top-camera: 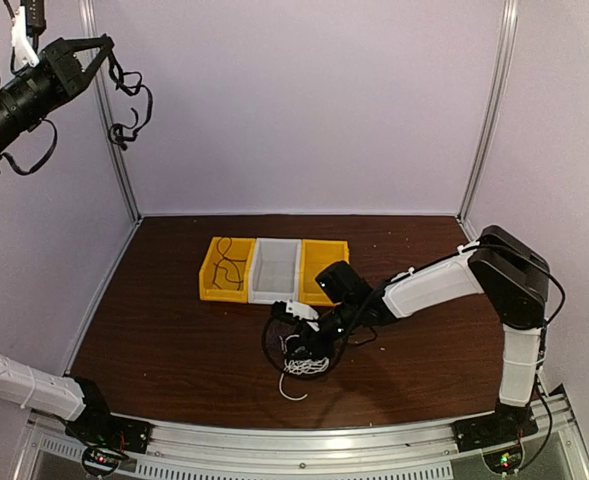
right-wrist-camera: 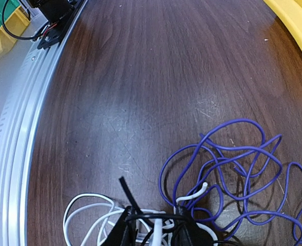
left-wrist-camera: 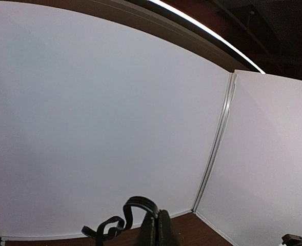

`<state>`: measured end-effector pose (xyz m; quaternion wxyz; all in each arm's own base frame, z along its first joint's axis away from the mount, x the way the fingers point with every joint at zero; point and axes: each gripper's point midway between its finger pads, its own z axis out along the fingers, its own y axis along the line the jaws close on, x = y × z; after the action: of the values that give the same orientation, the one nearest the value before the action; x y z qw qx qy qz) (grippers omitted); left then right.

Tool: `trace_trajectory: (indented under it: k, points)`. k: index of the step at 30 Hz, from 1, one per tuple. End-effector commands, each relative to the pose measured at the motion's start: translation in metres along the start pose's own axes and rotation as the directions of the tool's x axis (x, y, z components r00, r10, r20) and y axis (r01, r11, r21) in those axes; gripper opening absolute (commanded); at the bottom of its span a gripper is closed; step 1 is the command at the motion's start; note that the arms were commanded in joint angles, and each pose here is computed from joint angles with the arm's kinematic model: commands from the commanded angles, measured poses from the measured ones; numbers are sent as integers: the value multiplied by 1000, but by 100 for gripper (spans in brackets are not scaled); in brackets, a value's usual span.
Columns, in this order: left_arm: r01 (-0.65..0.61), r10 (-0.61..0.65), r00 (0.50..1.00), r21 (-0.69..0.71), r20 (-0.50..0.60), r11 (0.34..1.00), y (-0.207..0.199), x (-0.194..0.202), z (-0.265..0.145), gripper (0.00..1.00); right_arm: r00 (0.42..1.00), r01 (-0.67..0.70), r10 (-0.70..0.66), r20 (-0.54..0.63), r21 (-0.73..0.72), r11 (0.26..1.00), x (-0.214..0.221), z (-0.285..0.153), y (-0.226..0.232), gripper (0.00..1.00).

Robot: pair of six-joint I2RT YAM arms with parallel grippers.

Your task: Untangle the cables

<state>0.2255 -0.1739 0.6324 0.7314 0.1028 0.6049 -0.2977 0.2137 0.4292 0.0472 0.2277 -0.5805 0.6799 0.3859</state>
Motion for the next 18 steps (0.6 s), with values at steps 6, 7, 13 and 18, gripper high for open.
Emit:
trace_trajectory:
  k: [6,7,13,18]
  points:
    - [-36,37,999,-125,11,991,25,11,-6,0,995,92,-93,21,41,995,-33,-38,5,51]
    - [-36,36,999,-127,-5,991,26,19,-5,0,994,111,-112,19,36,993,-41,-45,8,54]
    - [-62,38,987,-150,-156,987,35,89,8,0,977,201,-204,68,47,978,-104,-103,28,69]
    - [-72,29,967,-164,-251,984,41,137,12,0,971,214,-221,90,81,973,-126,-142,36,72]
